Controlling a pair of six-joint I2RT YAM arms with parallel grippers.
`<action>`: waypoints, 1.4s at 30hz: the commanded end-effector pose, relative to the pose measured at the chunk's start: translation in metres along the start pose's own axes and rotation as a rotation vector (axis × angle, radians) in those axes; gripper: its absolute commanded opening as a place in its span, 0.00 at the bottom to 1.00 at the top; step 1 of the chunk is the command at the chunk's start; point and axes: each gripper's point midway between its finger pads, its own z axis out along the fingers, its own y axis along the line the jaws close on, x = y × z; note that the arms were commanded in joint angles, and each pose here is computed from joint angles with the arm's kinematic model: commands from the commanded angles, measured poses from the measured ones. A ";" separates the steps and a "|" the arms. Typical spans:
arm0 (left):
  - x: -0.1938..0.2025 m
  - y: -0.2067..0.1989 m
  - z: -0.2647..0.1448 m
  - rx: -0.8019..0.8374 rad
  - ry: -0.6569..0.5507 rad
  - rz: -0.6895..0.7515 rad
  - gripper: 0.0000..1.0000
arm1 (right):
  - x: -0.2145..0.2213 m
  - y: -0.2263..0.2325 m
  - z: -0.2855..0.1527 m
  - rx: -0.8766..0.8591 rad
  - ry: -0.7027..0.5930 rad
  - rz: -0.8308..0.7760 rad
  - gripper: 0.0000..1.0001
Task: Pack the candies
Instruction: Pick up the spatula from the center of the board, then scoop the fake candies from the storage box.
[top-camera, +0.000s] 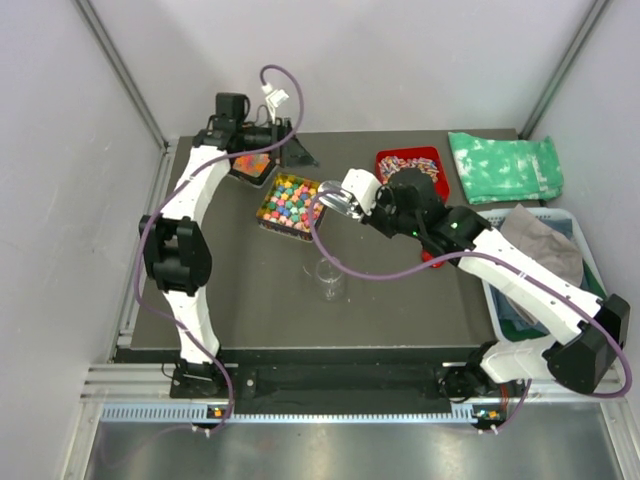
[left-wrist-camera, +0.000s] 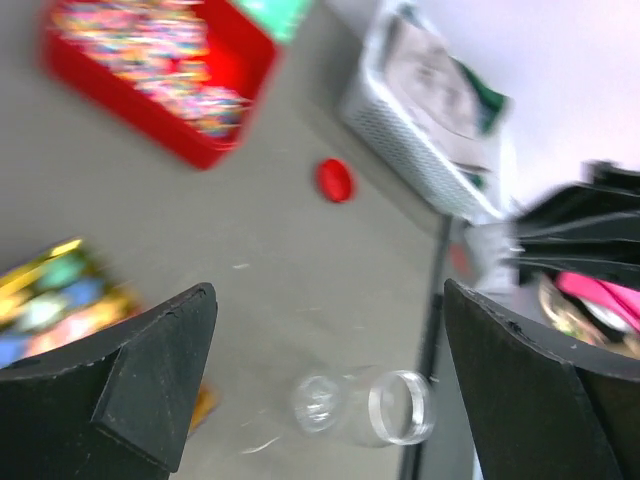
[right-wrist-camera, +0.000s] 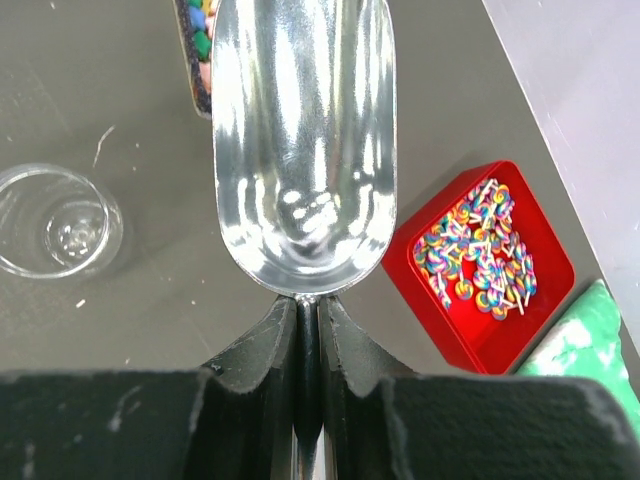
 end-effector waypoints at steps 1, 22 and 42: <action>-0.009 0.042 -0.036 -0.246 -0.053 0.032 0.99 | -0.013 -0.013 -0.017 0.056 -0.059 -0.019 0.00; 0.067 0.149 -0.102 -0.909 0.053 0.021 0.93 | -0.010 -0.030 -0.029 0.083 -0.055 0.003 0.00; 0.085 0.214 -0.091 -0.979 0.148 0.017 0.61 | -0.010 -0.028 -0.022 0.060 -0.040 -0.006 0.00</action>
